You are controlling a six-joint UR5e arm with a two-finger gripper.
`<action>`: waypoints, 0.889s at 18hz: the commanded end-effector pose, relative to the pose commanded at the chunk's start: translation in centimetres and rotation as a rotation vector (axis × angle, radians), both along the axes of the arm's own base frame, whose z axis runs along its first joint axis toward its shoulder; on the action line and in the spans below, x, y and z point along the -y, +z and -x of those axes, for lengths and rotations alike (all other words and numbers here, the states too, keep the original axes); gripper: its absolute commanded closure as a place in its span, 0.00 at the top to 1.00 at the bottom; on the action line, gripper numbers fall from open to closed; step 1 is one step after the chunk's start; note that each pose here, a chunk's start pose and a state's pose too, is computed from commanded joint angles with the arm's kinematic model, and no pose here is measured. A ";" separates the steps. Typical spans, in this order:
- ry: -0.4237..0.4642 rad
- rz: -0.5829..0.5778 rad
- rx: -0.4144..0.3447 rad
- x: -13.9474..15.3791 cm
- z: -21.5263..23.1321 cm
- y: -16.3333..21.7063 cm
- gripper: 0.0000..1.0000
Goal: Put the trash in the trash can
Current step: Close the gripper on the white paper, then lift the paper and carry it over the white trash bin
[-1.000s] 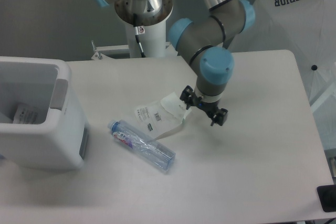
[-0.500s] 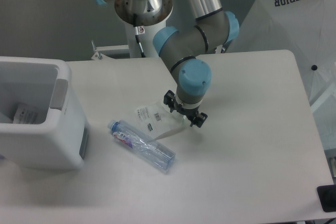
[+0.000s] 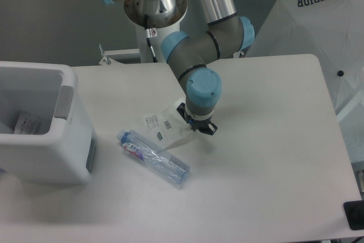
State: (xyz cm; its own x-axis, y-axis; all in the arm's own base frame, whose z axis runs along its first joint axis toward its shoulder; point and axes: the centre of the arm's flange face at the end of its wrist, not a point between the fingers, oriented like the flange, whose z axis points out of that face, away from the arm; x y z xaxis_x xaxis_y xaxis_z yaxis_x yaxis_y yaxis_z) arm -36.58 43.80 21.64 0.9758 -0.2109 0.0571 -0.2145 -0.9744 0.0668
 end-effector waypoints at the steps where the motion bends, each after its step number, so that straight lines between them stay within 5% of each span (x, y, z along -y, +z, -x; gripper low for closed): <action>1: 0.003 -0.007 -0.006 -0.1 0.4 0.5 0.00; 7: 0.046 -0.031 -0.010 2.4 2.4 5.9 0.00; 16: 0.065 -0.279 0.051 0.6 1.2 20.0 0.00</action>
State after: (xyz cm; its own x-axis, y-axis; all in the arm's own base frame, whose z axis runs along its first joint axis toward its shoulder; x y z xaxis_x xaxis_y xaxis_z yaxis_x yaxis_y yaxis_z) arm -37.78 43.18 41.63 0.9851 -0.1627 0.0552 -0.1474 -0.9654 -0.2150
